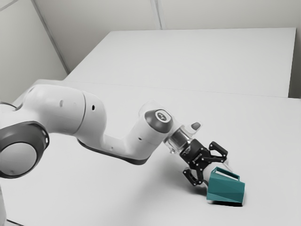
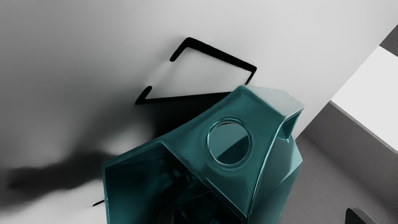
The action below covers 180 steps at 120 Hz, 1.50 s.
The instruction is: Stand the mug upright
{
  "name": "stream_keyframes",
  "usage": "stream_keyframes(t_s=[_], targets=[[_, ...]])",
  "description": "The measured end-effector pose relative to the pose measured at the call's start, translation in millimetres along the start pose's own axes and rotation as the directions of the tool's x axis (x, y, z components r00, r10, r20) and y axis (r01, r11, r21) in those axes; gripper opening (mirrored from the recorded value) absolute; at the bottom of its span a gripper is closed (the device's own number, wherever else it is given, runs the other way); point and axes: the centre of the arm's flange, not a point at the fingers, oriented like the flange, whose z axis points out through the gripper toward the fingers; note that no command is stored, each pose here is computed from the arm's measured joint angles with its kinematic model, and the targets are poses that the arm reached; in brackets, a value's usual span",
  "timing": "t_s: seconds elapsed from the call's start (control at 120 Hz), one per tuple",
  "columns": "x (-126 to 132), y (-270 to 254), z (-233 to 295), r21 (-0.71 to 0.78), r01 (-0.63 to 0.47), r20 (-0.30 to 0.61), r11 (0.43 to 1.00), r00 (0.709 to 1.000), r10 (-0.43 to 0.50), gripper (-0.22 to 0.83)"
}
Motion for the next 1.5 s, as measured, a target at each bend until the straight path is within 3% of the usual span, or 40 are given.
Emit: stream_keyframes(t_s=[0.175,0.358,0.525,0.758,1.008,1.167,1.25,1.375,1.5], targets=[[4,5,-1,-0.005,-0.006,-0.007,1.0,1.0,0.006,0.59],[4,7,-1,0.008,-0.019,-0.011,1.0,1.0,0.019,0.18],[2,24,-6,0.035,-0.072,-0.024,0.997,0.997,0.072,-0.02],[-3,44,-9,0.073,-0.132,-0.036,0.989,0.99,0.135,-0.13],[-15,64,-20,0.133,-0.196,-0.057,0.971,0.977,0.205,-0.16],[-37,84,-57,0.355,-0.319,-0.108,0.879,0.92,0.377,-0.17],[-39,91,-81,0.486,-0.352,-0.14,0.8,0.872,0.469,-0.17],[-30,87,-124,0.654,-0.317,-0.183,0.687,0.815,0.55,-0.17],[-31,84,-174,0.743,-0.252,-0.232,0.62,0.772,0.592,-0.17]])
